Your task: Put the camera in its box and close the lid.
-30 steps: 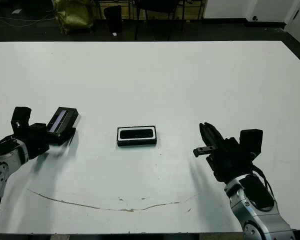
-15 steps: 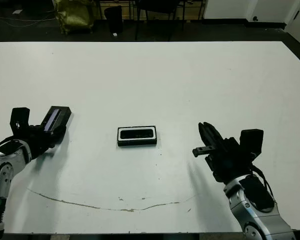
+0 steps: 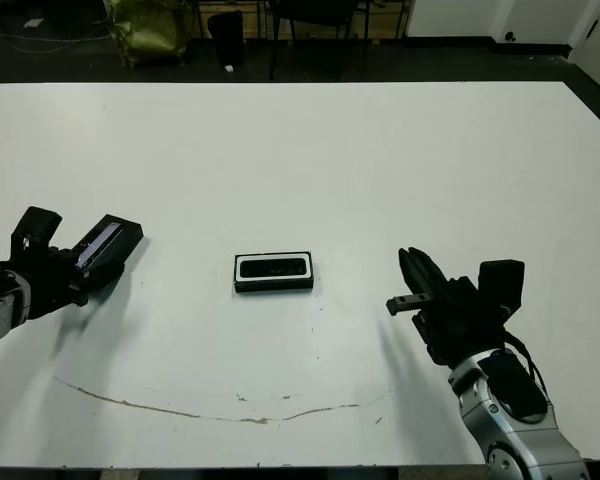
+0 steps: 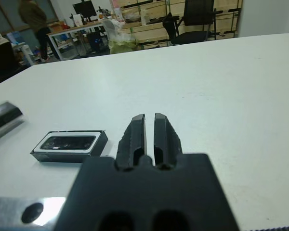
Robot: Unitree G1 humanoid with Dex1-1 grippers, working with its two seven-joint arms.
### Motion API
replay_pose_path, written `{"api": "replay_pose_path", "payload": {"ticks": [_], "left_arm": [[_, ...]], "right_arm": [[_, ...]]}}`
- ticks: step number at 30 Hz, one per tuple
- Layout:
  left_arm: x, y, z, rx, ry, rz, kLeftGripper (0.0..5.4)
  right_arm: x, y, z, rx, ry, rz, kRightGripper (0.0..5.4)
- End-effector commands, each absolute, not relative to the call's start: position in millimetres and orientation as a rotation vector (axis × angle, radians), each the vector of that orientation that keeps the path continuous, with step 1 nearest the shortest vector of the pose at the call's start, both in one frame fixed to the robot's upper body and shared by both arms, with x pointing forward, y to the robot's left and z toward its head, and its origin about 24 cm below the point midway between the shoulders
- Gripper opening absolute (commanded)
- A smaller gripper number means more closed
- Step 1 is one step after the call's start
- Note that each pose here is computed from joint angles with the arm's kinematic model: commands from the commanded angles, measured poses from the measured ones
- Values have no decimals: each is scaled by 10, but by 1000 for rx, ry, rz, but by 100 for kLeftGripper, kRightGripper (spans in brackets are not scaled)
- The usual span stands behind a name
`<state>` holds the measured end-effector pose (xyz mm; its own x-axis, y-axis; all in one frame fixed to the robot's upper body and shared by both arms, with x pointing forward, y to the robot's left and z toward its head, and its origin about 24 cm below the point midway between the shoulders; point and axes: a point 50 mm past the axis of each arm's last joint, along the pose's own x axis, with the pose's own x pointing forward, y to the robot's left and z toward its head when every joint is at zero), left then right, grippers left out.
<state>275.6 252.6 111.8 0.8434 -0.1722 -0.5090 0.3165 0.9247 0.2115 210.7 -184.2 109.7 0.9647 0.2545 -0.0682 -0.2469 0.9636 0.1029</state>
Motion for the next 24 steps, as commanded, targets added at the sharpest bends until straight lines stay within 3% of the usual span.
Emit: {"api": "replay_pose_path", "payload": {"ticks": [1, 5, 11, 14, 24], "left_arm": [[2818, 2462, 1474, 313, 388, -328, 258], [2862, 2310, 1863, 367, 248, -458, 258], [2918, 2073, 2214, 552, 121, -724, 258], [2962, 1963, 2245, 567, 128, -841, 258], [3148, 1657, 2096, 619, 261, -1086, 258]], "right_arm": [[2110, -1870, 1031, 98, 101, 254, 0], [2121, -1880, 995, 113, 101, 268, 0], [2146, -1910, 942, 114, 101, 286, 0], [2141, -1899, 954, 113, 109, 284, 0], [2176, -1916, 896, 118, 107, 284, 0]]}}
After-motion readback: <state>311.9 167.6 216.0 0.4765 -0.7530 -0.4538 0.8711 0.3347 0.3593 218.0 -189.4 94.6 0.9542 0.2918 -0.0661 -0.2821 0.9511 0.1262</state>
